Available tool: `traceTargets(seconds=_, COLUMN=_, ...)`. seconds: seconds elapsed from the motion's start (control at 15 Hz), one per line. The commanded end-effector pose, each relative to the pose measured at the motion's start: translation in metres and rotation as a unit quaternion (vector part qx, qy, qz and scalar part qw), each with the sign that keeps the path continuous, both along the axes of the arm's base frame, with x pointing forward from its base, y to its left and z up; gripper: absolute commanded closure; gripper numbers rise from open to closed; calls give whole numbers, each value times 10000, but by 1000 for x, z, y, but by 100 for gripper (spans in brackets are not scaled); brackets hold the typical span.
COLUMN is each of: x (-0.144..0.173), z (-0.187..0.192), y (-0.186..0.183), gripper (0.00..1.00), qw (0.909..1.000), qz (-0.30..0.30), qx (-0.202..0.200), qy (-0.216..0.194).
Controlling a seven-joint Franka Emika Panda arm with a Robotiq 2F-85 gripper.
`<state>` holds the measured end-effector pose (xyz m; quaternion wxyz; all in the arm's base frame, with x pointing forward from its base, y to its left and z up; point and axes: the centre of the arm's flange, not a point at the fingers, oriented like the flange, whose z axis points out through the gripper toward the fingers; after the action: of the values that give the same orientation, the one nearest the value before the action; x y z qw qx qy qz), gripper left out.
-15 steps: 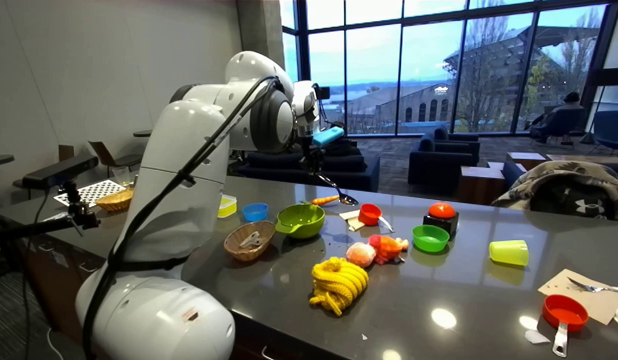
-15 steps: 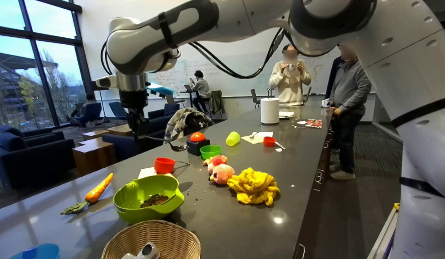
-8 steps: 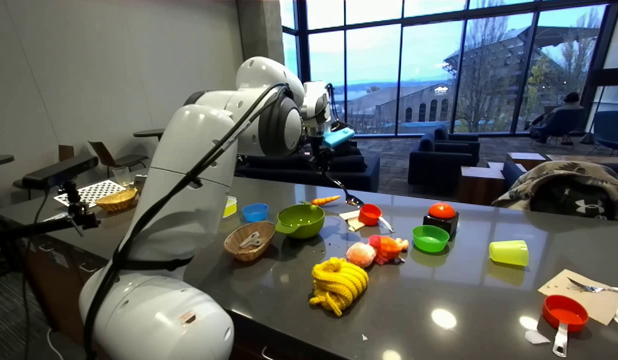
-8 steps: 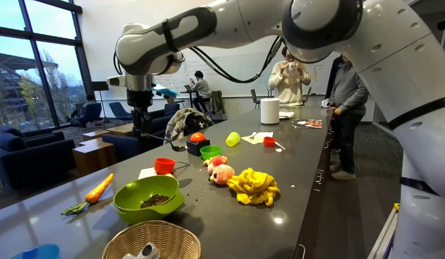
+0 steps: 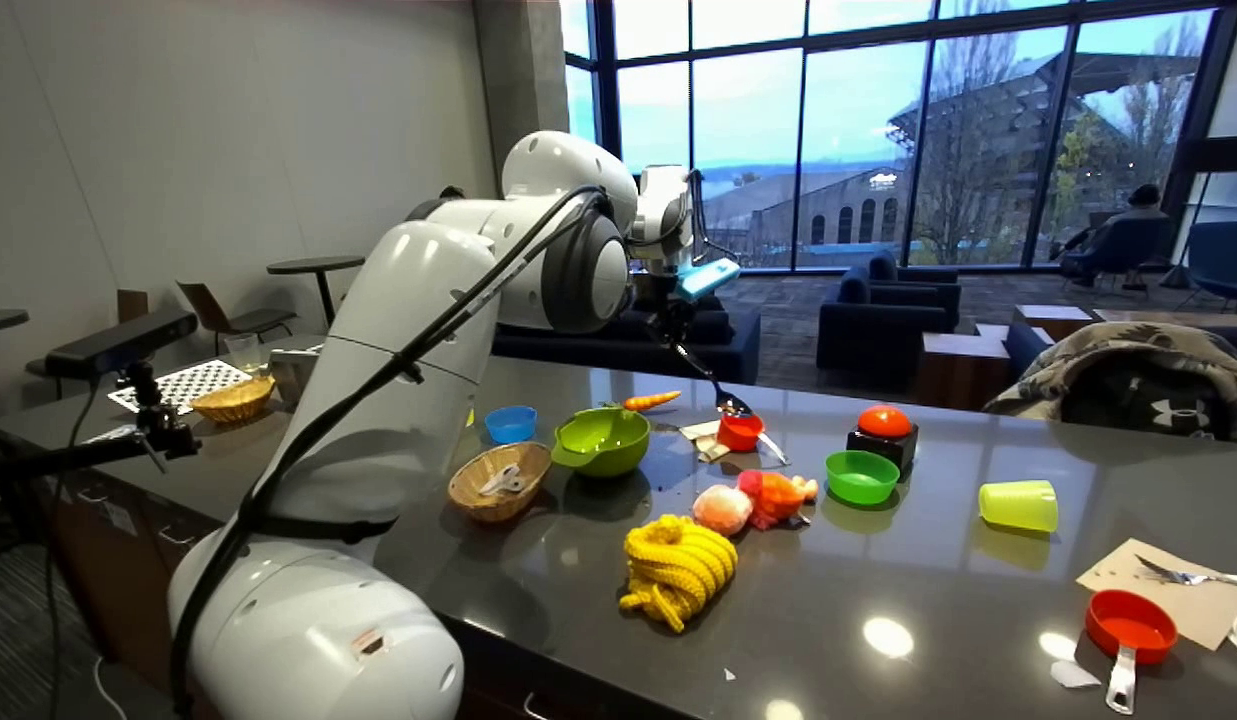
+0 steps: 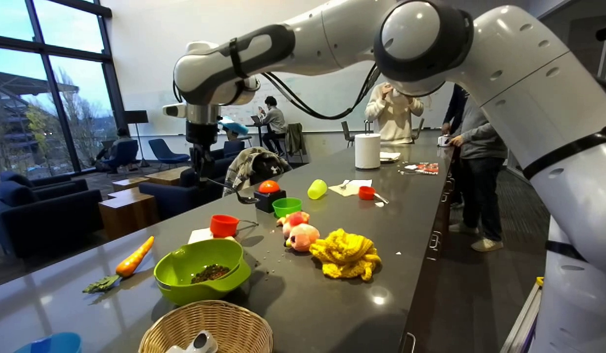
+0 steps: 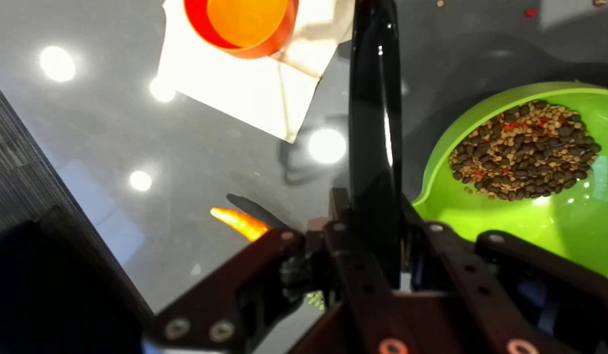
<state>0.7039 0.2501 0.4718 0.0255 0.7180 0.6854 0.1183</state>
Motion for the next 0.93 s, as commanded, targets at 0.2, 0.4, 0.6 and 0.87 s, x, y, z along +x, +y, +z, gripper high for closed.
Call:
traceTargets(seconds=0.2, x=34, z=14, y=-39, gripper=94, qw=9994, qz=-165, qx=285, qy=-110)
traceTargets(seconds=0.4, x=46, z=19, y=-54, gripper=94, qw=9987, qz=-271, qx=404, qy=-154)
traceTargets(seconds=0.6, x=59, z=23, y=-69, gripper=94, qw=9976, qz=-426, qx=507, qy=-203)
traceTargets(seconds=0.87, x=47, z=15, y=-73, gripper=77, qw=9974, qz=-520, qx=425, qy=-255)
